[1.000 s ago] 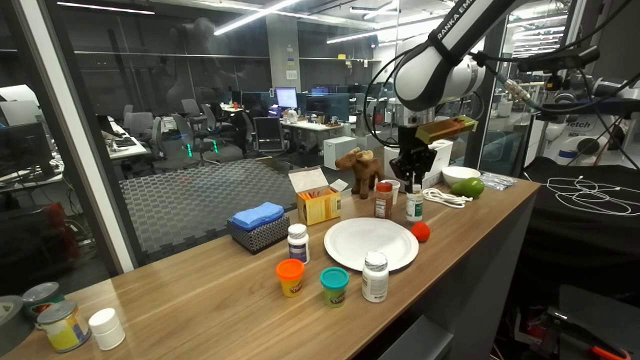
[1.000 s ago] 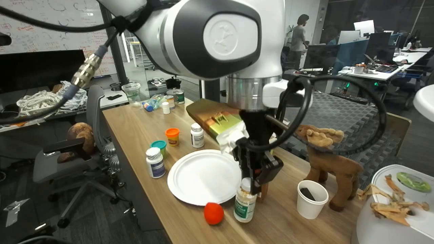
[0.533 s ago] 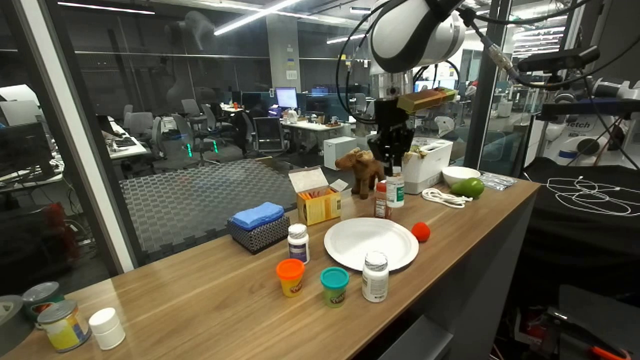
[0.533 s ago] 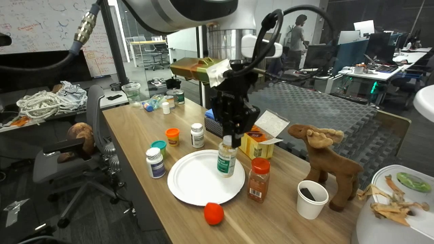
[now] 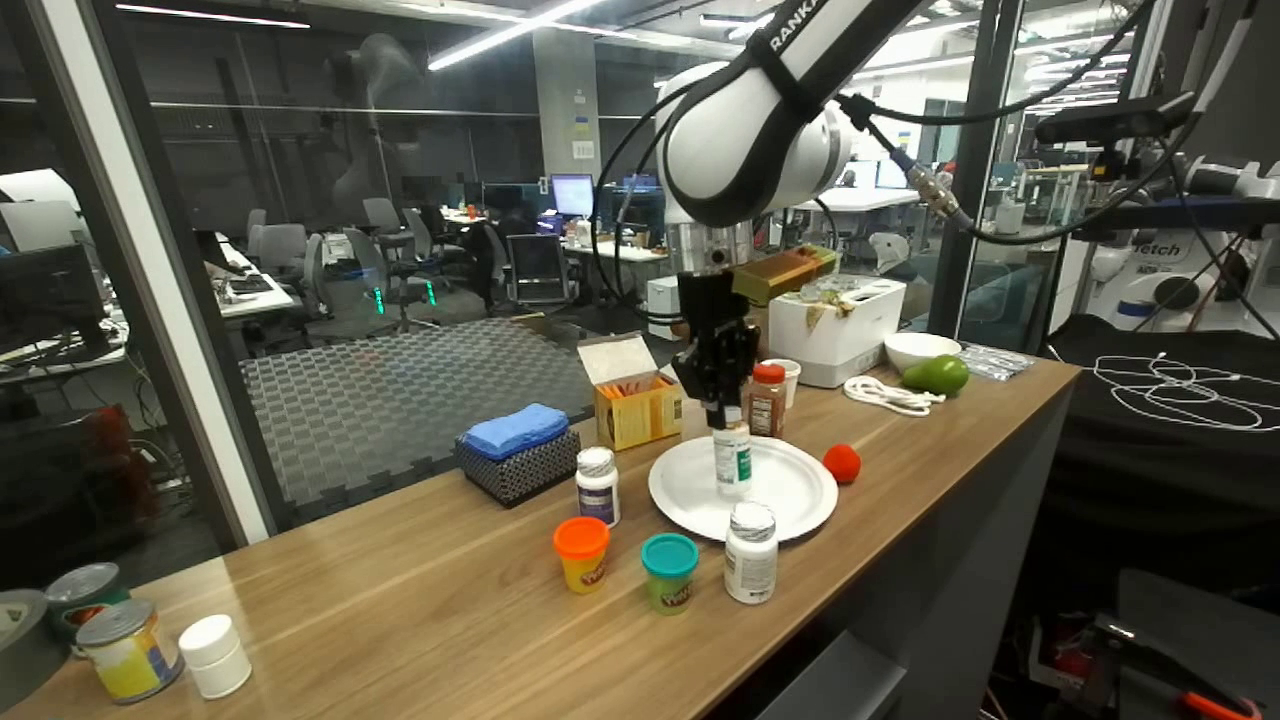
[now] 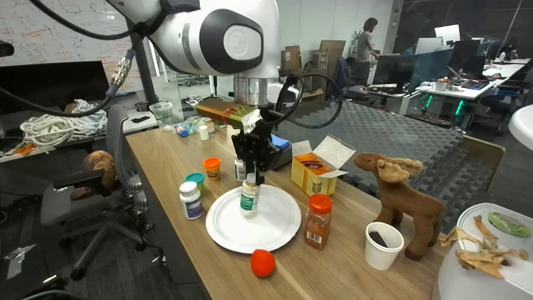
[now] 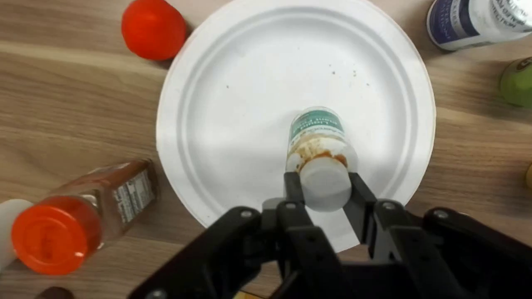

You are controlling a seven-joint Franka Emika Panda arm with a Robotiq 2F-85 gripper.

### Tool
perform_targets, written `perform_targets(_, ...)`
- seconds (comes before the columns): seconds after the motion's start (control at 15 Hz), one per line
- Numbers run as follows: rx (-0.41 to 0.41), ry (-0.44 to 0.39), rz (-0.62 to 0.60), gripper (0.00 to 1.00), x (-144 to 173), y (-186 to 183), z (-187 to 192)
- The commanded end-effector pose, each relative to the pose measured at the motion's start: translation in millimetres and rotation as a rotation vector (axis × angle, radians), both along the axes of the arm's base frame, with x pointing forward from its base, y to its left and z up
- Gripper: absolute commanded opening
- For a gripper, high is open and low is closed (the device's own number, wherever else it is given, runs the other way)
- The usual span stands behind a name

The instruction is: Put the objects on the table on to the plate.

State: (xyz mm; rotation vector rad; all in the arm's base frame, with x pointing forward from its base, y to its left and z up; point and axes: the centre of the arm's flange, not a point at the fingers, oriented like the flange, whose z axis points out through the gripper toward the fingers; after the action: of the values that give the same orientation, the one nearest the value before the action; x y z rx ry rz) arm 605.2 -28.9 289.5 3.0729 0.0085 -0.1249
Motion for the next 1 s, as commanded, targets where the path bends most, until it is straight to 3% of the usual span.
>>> perform_targets(0.0, -0.020, -0.071, 0.017, 0.10, 29, 12, -9)
perform_targets(0.73, -0.052, -0.167, -0.003, 0.10, 52, 5, -10)
perform_targets(0.8, -0.050, -0.163, 0.002, 0.15, 52, 5, -10)
perform_targets(0.87, -0.050, -0.162, 0.009, 0.56, 50, 4, -7)
perform_targets(0.93, -0.045, -0.160, 0.012, 0.56, 49, 3, -4)
